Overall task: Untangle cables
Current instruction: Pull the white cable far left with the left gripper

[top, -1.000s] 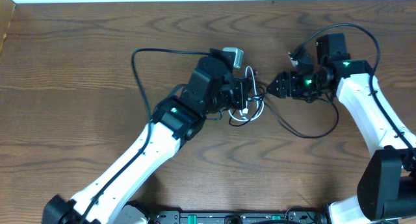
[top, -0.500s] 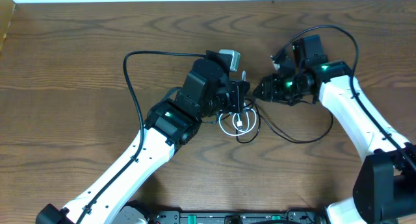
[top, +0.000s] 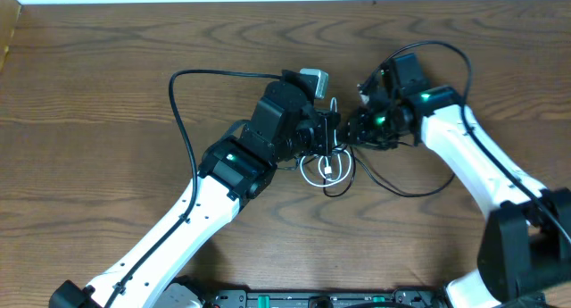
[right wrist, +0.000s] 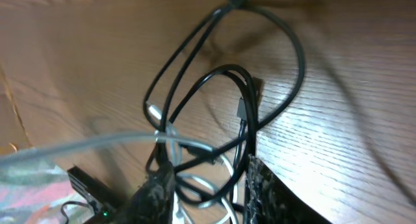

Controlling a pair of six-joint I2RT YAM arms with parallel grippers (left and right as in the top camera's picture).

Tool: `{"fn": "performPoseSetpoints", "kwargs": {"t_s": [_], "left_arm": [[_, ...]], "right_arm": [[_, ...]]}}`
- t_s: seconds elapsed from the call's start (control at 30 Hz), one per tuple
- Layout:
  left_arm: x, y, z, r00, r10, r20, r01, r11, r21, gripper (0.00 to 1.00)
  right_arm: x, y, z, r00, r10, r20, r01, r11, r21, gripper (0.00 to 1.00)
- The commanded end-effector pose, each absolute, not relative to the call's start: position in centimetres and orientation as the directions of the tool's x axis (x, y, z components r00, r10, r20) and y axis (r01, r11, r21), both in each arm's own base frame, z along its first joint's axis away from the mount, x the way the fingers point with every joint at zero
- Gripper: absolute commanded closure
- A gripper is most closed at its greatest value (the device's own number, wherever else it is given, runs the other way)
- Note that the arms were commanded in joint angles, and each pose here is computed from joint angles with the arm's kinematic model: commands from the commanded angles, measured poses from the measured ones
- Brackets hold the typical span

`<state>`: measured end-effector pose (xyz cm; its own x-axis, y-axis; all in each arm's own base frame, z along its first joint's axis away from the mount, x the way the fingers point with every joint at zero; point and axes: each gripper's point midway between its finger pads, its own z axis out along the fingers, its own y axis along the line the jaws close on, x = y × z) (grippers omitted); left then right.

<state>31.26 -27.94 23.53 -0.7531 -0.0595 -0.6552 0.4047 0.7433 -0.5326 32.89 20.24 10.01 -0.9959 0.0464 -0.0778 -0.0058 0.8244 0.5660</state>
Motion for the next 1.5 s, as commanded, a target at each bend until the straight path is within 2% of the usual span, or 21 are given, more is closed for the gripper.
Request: {"fn": "performPoseSetpoints", "kwargs": {"t_s": [0.0, 0.23, 0.47, 0.63, 0.83, 1.03, 1.1, 1.2, 1.3, 1.47], "left_arm": [[31.5, -27.7, 24.5, -0.729, -0.060, -0.682, 0.422, 0.745, -0.517, 0.93], [32.2, -26.9, 24.6, -0.727, -0.079, -0.682, 0.403, 0.755, -0.517, 0.92], [33.6, -24.6, 25.1, -0.715, -0.130, -0.687, 0.361, 0.773, -0.522, 0.93], [33.8, -24.0, 24.7, -0.723, -0.132, -0.678, 0.341, 0.786, -0.516, 0.93], [35.3, -21.4, 26.3, -0.679, -0.196, -0.707, 0.308, 0.799, -0.517, 0.92], [36.0, -15.5, 32.0, -0.540, -0.323, -0.777, 0.265, 0.811, -0.521, 0.93], [35.6, -12.8, 33.5, -0.491, -0.364, -0.792, 0.231, 0.822, -0.521, 0.93], [34.8, -9.3, 34.7, -0.443, -0.409, -0.798, 0.164, 0.838, -0.520, 0.92], [33.9, -6.2, 34.4, -0.431, -0.443, -0.786, 0.077, 0.850, -0.521, 0.93], [33.2, -5.7, 32.3, -0.501, -0.405, -0.765, 0.049, 0.869, -0.493, 0.93]], "right_arm": [[31.8, 21.2, 6.8, -0.998, 0.056, 0.026, 0.061, 0.836, 0.546, 0.73], [32.0, 20.9, 2.8, -0.991, 0.085, 0.106, 0.127, 0.854, 0.504, 0.99], [32.7, 19.5, 2.7, -0.989, 0.101, 0.104, 0.141, 0.848, 0.511, 0.99], [33.1, 19.1, 3.9, -0.996, 0.033, 0.087, 0.080, 0.783, 0.617, 0.99], [33.5, 15.2, 3.9, -0.991, 0.078, 0.104, 0.126, 0.778, 0.615, 0.99], [32.9, 7.8, 1.4, -0.968, 0.210, 0.134, 0.245, 0.902, 0.356, 0.99], [32.5, 5.4, 0.9, -0.956, 0.260, 0.134, 0.287, 0.923, 0.255, 0.99], [32.3, 3.3, 0.6, -0.944, 0.302, 0.130, 0.323, 0.927, 0.191, 0.99], [32.5, 2.6, 0.7, -0.939, 0.318, 0.131, 0.340, 0.916, 0.211, 0.99], [33.2, 5.7, 3.4, -0.986, 0.155, 0.065, 0.168, 0.894, 0.416, 0.99]]}}
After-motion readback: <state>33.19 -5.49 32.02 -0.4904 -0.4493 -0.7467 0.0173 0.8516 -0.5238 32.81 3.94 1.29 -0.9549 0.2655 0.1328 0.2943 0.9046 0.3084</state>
